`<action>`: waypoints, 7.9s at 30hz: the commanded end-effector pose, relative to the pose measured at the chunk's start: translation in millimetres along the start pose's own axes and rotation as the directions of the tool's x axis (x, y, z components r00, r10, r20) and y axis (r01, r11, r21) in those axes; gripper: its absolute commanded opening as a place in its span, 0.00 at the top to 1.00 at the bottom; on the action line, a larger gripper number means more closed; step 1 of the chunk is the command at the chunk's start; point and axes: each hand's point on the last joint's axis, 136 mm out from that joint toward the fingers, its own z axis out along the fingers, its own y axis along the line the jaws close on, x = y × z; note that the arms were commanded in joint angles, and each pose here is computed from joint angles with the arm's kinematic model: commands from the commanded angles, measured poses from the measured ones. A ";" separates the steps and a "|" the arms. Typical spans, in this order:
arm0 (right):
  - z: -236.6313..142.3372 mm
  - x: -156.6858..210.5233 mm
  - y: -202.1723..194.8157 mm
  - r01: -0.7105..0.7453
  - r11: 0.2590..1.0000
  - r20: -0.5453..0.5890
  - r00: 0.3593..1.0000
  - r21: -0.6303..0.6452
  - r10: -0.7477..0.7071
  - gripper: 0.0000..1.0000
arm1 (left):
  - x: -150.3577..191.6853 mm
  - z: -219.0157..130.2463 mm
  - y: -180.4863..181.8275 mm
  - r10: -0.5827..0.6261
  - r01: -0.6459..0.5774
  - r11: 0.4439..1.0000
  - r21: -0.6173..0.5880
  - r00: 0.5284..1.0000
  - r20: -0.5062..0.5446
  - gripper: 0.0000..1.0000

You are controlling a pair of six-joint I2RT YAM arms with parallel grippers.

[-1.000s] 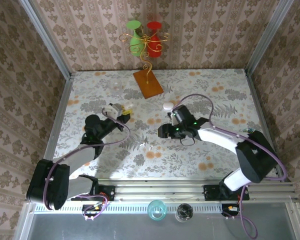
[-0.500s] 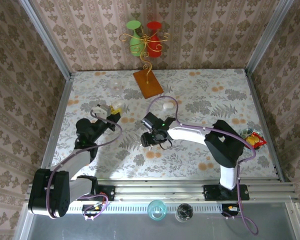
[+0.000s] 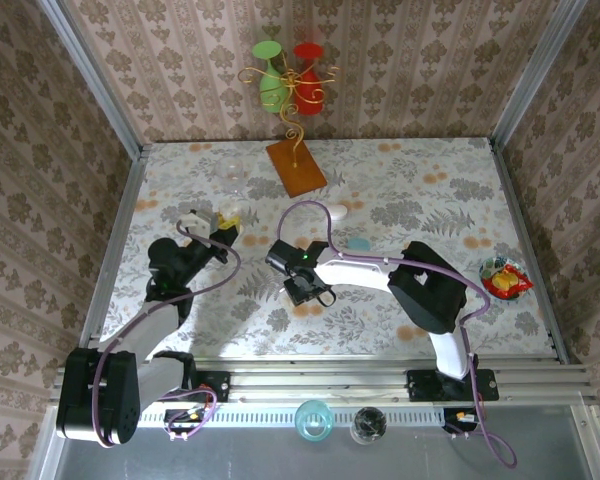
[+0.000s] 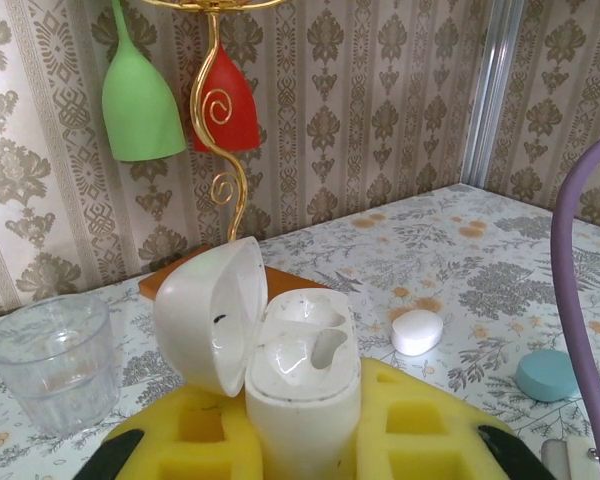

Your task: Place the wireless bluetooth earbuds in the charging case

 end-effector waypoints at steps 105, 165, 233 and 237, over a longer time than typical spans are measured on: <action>-169.4 -96.9 -80.2 -0.098 0.909 0.594 0.727 -0.405 0.343 0.80 | 33.5 41.4 -120.8 0.210 -0.196 0.908 0.370 0.978 0.003 1.00; -191.1 -107.1 -53.7 0.038 0.914 0.681 0.680 -0.404 0.272 0.82 | 41.6 57.8 -133.6 0.152 -0.121 0.897 0.425 0.987 -0.041 1.00; -142.5 -107.1 -35.0 0.054 0.912 0.586 0.781 -0.408 0.215 0.73 | 20.2 56.8 -137.4 0.082 -0.070 0.873 0.482 0.997 -0.003 1.00; -151.5 -111.5 -37.9 0.054 0.912 0.602 0.766 -0.407 0.224 0.63 | 22.8 55.7 -137.4 0.082 -0.067 0.873 0.482 0.997 -0.010 1.00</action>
